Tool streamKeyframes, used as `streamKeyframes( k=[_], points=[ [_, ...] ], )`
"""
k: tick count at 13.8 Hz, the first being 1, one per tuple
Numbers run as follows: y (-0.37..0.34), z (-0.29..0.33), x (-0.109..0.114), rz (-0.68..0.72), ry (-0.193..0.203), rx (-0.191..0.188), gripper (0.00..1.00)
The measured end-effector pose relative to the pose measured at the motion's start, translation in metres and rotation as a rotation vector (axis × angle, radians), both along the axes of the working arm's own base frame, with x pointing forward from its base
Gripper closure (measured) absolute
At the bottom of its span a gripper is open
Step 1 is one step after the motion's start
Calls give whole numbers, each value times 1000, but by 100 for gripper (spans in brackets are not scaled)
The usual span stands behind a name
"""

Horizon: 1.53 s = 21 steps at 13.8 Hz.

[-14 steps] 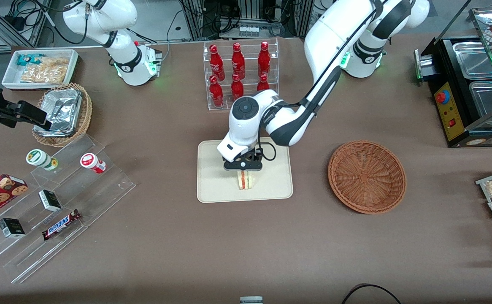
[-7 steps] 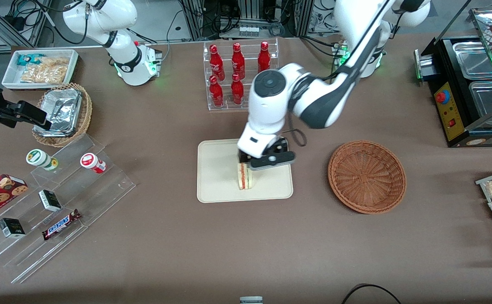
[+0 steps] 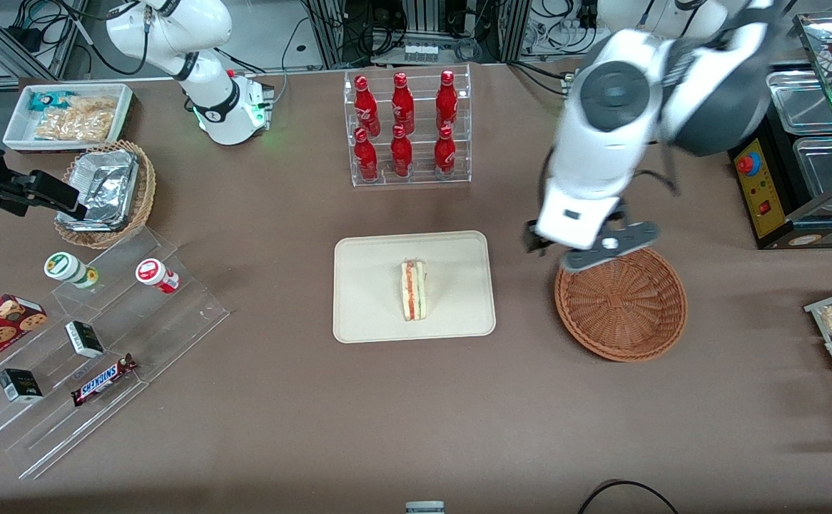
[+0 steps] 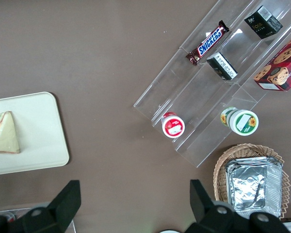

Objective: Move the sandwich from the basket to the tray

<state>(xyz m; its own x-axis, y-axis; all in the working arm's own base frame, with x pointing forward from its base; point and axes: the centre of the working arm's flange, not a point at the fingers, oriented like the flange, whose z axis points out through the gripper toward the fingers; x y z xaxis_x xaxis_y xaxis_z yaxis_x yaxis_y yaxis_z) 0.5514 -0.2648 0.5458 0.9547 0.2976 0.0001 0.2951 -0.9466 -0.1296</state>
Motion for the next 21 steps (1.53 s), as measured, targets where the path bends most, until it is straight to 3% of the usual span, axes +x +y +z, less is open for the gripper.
streamKeyframes(
  k=[2,5,11,16,21],
  points=[
    [50,20,-1,-20,41,3,0],
    [104,33,-11,-59,63,1,0],
    [175,61,-32,-129,103,-42,0],
    [221,72,-34,-205,104,-96,0],
    [232,87,-30,-227,73,-104,0]
  ],
)
